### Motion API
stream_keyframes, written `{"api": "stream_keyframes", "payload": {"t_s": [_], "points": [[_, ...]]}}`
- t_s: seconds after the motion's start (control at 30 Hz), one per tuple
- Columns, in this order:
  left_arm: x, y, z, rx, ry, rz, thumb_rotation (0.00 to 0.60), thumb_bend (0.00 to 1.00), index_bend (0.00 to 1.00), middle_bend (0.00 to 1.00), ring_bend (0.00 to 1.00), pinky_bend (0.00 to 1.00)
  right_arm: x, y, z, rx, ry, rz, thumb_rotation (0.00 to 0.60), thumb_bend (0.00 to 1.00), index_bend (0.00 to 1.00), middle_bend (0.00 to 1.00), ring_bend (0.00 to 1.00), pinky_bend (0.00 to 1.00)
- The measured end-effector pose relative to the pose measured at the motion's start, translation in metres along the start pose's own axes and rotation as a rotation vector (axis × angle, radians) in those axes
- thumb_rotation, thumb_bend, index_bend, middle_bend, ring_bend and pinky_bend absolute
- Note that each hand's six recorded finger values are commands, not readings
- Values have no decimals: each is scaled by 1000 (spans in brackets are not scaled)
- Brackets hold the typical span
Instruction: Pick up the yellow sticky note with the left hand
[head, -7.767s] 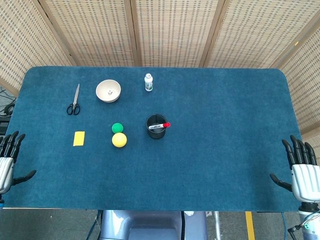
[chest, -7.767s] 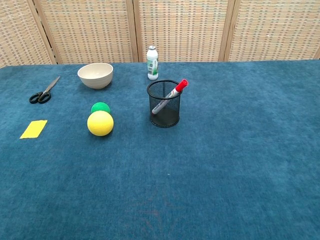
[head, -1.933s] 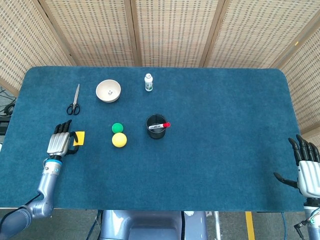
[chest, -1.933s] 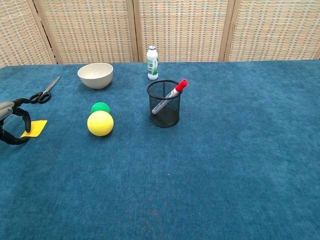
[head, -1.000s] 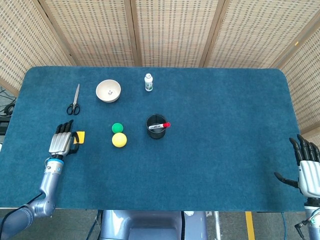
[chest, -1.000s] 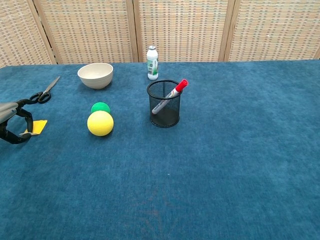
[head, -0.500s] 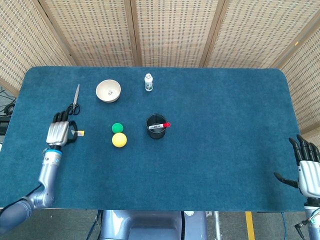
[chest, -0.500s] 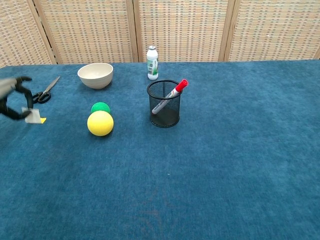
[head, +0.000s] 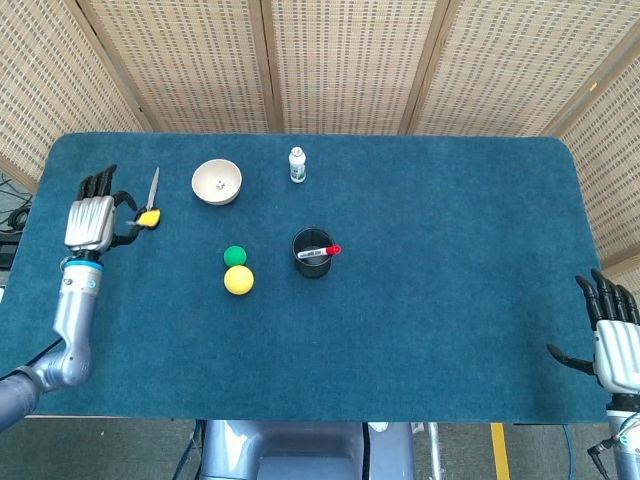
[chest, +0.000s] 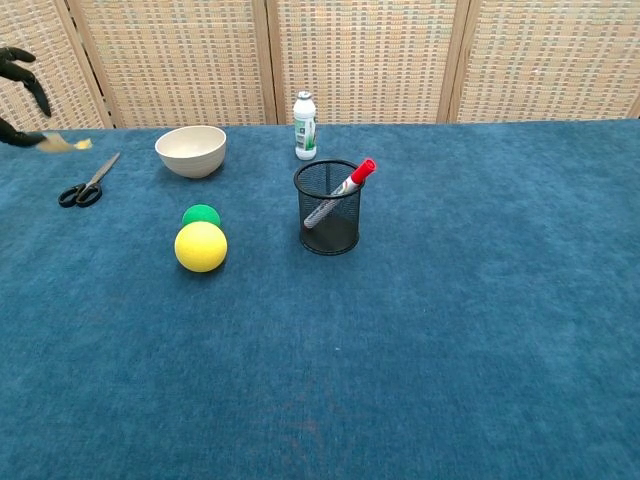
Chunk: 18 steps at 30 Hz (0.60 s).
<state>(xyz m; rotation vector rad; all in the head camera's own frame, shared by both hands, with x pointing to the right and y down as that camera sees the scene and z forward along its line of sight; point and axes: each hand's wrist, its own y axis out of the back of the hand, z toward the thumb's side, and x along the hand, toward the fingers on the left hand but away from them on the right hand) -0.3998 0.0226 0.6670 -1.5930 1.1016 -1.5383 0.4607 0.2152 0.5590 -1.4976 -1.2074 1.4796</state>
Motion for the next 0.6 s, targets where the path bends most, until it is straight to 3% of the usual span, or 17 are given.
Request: {"api": "stream_keyframes", "payload": {"t_s": [0.23,0.4,0.6], "points": [[-45,19,-26,-26,-17,-8,600,0,0,0,0,0,1,2,3,0,11,-6,600,53,0,0,0,46],[-97,41,-61,-49,3,17,600,0,0,0,0,0,4,6,7,-2,22,-21,600,53,0,0,0,46],[-170,50,-91,-91,29,-7,600,0,0,0,0,0,7,10,11,6,33,-36,600,53,0,0,0,46]]}}
